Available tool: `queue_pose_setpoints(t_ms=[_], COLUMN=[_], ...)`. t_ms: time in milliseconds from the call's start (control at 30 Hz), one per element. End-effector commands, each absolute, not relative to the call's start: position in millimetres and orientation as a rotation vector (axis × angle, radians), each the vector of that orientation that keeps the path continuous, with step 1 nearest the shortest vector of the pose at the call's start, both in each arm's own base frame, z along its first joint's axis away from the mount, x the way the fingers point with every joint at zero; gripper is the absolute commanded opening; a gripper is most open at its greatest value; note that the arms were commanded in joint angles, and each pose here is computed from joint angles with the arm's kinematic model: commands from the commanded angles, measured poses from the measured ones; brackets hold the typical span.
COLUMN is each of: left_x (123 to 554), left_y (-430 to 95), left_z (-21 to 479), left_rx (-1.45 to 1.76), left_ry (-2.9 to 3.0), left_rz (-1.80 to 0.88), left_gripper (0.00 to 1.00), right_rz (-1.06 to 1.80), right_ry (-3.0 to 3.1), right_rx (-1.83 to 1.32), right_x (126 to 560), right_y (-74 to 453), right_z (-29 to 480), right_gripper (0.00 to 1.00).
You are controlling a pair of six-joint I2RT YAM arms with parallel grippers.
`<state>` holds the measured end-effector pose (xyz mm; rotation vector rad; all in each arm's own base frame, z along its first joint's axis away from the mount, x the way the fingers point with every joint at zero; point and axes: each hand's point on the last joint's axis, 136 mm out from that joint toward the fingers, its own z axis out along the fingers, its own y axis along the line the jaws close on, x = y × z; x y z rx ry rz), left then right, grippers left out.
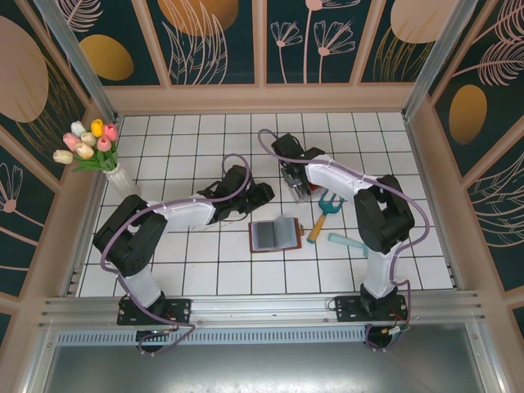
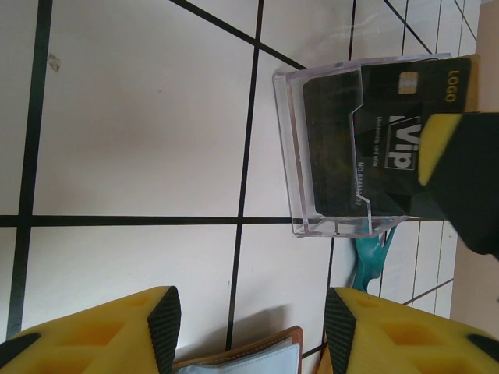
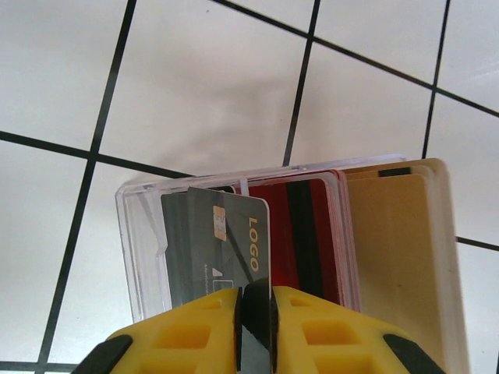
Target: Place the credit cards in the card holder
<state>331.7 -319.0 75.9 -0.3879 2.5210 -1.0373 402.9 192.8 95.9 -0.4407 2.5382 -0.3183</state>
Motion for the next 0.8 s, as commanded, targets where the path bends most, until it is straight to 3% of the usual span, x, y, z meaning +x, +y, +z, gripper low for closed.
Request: queue_pose_setpoints(t_ms=[0, 167, 233, 533, 767], left_x=[335, 335, 335, 322, 293], left_y=[-321, -317, -314, -294, -253], left_z=[79, 81, 83, 85, 72], left_rx=[-0.397, -0.398, -0.398, -0.42, -0.487], left_ry=[2.512, 2.508, 2.505, 2.502, 2.518], left_rz=[-1.059, -1.042, -1.024, -0.964, -0.849], left_gripper=[0.54, 0.54, 0.54, 0.54, 0.55], right_rz=[-0.306, -0.2, -0.114, 0.394, 0.905], right_ry=[2.506, 2.506, 2.495, 2.455, 2.454], right_rx=[-0.419, -0.39, -0.375, -0.275, -0.176], right_x=[404, 398, 392, 349, 292], right_y=[191, 199, 205, 234, 273], right_z=[126, 144, 158, 205, 195], right_gripper=[0.19, 0.11, 0.03, 0.0, 0.0])
